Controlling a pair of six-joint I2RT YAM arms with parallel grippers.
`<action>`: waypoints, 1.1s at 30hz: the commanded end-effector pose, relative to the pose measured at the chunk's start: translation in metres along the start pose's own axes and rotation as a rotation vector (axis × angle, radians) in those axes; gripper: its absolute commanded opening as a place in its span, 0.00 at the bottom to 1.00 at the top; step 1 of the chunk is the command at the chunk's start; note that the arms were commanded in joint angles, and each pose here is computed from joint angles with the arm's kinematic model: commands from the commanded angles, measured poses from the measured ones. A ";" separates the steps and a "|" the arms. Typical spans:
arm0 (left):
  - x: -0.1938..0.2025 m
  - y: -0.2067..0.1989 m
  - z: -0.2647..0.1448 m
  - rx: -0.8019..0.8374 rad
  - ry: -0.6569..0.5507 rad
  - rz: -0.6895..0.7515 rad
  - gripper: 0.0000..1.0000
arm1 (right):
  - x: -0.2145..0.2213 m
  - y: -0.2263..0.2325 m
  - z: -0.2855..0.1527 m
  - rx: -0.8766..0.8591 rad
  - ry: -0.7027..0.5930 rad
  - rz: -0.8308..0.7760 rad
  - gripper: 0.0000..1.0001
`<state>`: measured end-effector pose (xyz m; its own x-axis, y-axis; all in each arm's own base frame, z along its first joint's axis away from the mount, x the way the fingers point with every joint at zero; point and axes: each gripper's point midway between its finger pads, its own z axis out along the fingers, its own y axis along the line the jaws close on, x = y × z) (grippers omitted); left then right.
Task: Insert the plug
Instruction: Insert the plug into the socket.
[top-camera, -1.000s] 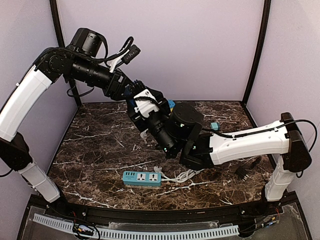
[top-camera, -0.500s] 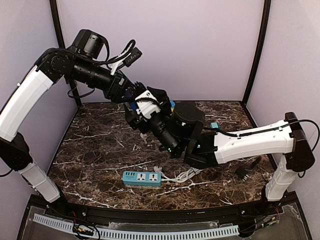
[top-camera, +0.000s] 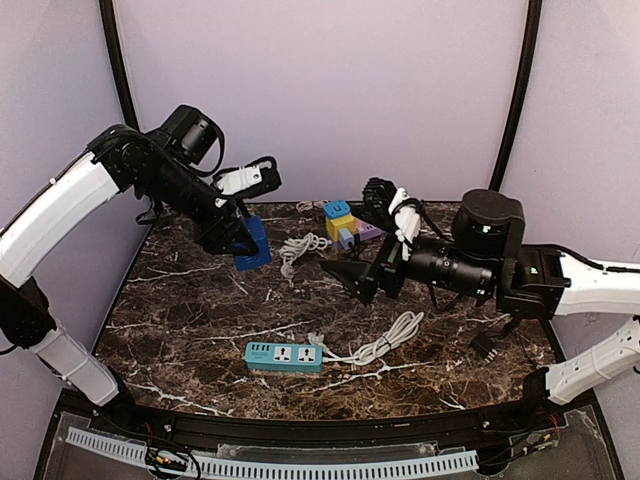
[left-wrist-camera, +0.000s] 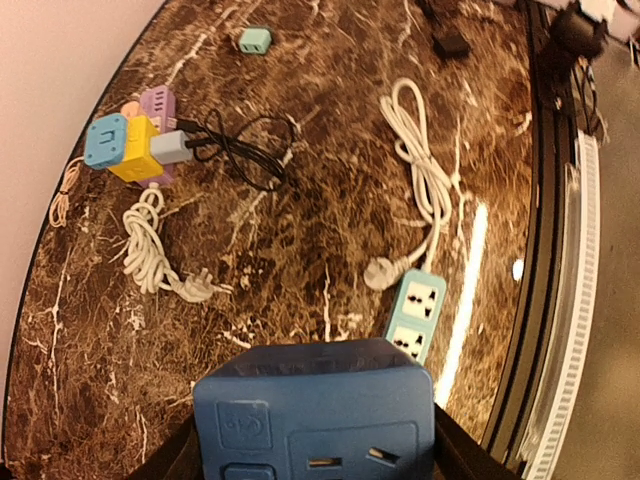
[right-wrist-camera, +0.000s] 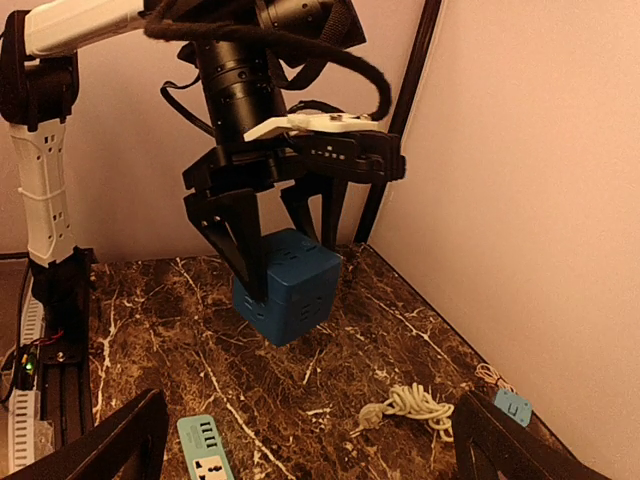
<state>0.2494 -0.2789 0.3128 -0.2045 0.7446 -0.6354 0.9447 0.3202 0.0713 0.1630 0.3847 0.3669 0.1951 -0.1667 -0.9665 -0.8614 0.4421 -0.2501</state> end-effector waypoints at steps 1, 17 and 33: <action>0.046 -0.037 0.002 0.132 0.078 0.290 0.01 | 0.069 -0.004 -0.014 -0.021 0.137 0.160 0.99; 0.097 -0.097 0.117 0.241 -0.164 0.463 0.01 | 0.184 -0.037 -0.054 0.137 0.289 0.401 0.99; 0.105 -0.091 0.140 0.272 -0.067 0.302 0.01 | 0.200 -0.030 -0.010 0.042 0.365 0.347 0.99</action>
<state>0.1715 -0.3041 0.1228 0.1334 0.7554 -0.6416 0.9908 -0.1166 0.0688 0.2192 0.3216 0.1689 -0.3134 -0.3204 -0.8939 -0.8096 0.5822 0.0752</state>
